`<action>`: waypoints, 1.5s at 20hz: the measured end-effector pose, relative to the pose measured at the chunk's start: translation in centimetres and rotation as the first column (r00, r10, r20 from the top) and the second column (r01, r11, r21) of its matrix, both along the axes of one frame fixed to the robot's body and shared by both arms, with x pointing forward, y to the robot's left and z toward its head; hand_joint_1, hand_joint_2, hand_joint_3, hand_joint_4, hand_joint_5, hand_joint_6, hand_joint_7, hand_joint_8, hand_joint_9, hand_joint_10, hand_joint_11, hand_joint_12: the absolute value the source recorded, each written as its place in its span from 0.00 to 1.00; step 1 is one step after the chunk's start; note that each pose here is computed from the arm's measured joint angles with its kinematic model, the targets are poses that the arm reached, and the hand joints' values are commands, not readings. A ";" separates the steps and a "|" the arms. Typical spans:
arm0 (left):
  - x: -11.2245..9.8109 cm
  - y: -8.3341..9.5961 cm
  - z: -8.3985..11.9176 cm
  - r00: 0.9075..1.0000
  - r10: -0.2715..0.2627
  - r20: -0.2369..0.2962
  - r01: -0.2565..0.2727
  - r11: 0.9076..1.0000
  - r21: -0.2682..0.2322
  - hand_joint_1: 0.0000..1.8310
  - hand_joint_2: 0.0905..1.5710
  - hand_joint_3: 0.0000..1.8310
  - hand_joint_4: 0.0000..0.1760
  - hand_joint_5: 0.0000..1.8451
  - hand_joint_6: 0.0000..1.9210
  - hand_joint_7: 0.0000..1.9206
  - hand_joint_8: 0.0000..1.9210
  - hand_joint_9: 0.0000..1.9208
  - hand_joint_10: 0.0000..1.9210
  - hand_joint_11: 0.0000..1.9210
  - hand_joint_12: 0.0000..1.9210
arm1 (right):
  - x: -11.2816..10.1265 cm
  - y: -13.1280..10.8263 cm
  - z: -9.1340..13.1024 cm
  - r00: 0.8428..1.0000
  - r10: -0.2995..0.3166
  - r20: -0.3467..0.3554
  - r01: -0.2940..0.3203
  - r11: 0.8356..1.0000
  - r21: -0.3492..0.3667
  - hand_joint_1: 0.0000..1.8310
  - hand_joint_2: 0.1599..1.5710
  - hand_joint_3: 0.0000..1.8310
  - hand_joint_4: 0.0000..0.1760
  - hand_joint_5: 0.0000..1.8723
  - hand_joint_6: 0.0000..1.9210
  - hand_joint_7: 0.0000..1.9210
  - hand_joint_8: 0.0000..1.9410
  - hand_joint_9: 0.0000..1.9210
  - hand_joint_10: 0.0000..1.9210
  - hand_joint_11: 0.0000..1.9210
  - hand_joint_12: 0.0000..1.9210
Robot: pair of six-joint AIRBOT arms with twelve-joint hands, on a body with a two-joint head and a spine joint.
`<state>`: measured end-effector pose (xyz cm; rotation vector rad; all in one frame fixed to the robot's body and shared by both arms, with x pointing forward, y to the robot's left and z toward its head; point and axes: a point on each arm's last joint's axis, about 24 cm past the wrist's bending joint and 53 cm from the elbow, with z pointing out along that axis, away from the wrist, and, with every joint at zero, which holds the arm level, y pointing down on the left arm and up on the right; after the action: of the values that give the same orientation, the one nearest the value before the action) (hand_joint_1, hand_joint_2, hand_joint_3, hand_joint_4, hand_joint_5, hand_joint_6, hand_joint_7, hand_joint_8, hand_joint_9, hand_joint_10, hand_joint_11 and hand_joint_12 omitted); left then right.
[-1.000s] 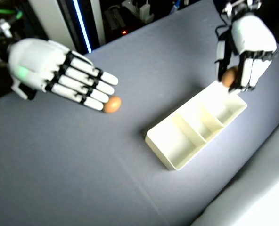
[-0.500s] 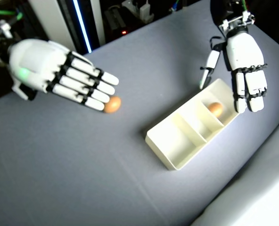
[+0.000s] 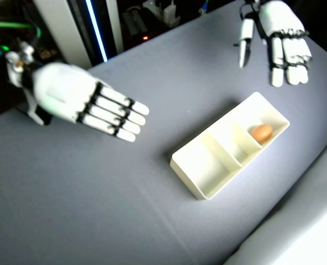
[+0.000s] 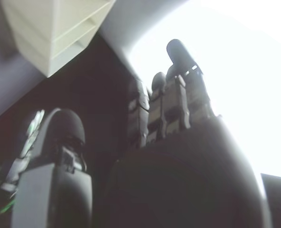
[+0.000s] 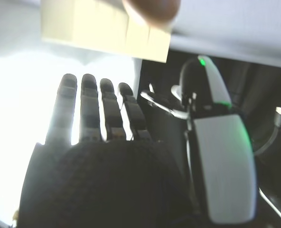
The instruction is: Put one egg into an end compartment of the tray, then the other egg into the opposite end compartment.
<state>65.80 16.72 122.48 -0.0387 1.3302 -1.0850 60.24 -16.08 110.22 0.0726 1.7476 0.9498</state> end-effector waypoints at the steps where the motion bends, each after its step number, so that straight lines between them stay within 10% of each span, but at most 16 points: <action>1: -1.0 0.6 0.7 1.000 -0.001 0.028 0.001 1.000 -0.021 0.29 0.86 0.00 0.00 0.31 0.01 0.34 0.02 0.28 0.26 0.10 0.84 | 0.3 0.3 -0.5 1.000 0.004 -0.011 -0.004 1.000 -0.006 0.50 0.75 0.00 0.00 0.09 0.03 0.09 0.01 0.00 0.30 0.00 0.81; 6: -3.9 2.0 0.4 0.999 -0.007 0.051 0.008 0.999 -0.038 0.30 0.88 0.00 0.00 0.33 0.00 0.44 0.00 0.47 0.11 0.28 0.66 | 1.6 0.9 -2.8 0.997 -0.006 -0.074 0.004 1.000 -0.025 0.56 0.74 0.00 0.00 0.17 0.05 0.22 0.04 0.03 0.52 0.00 0.91; 7: -4.1 2.2 0.4 0.998 -0.004 0.056 0.006 0.999 -0.038 0.31 0.89 0.00 0.00 0.33 0.00 0.44 0.00 0.46 0.07 0.25 0.66 | 1.8 0.9 -3.3 0.996 -0.010 -0.085 0.007 1.000 -0.027 0.63 0.78 0.00 0.00 0.28 0.62 0.40 0.55 0.20 0.63 0.04 0.96; 11: -4.6 3.7 0.3 0.998 0.032 0.054 -0.029 0.998 -0.059 0.33 0.90 0.00 0.00 0.30 0.00 0.43 0.00 0.47 0.03 0.23 0.72 | 3.4 0.7 -2.2 0.997 -0.031 -0.075 0.033 0.999 0.031 0.65 0.81 0.01 0.00 0.32 0.68 0.38 0.88 0.43 0.96 0.44 1.00; 22: -5.6 6.0 -1.8 0.996 0.085 -0.010 -0.086 0.994 -0.065 0.35 0.89 0.00 0.00 0.31 0.00 0.41 0.00 0.43 0.00 0.17 0.69 | 7.2 2.6 9.9 0.978 -0.011 0.207 -0.025 0.985 0.169 0.63 0.84 0.00 0.00 0.31 0.72 0.33 0.94 0.31 1.00 0.34 1.00; 25: -5.5 6.3 -1.9 0.996 0.092 -0.014 -0.093 0.993 -0.070 0.35 0.89 0.00 0.00 0.30 0.00 0.41 0.00 0.43 0.00 0.16 0.70 | 9.4 2.7 12.1 0.970 -0.038 0.240 -0.009 0.982 0.188 0.70 0.81 0.00 0.00 0.30 0.77 0.34 0.80 0.33 0.91 0.31 1.00; 30: -5.6 6.8 -2.3 0.994 0.107 -0.026 -0.109 0.991 -0.077 0.27 0.91 0.00 0.00 0.30 0.00 0.40 0.01 0.42 0.01 0.14 0.71 | 14.2 4.5 12.4 0.980 -0.059 0.190 0.029 0.987 0.157 0.61 0.85 0.00 0.00 0.34 0.73 0.27 0.96 0.26 0.99 0.35 1.00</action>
<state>60.22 23.52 120.17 -0.1788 1.2896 -1.0465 74.43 -11.59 122.64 0.1138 1.4861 1.0236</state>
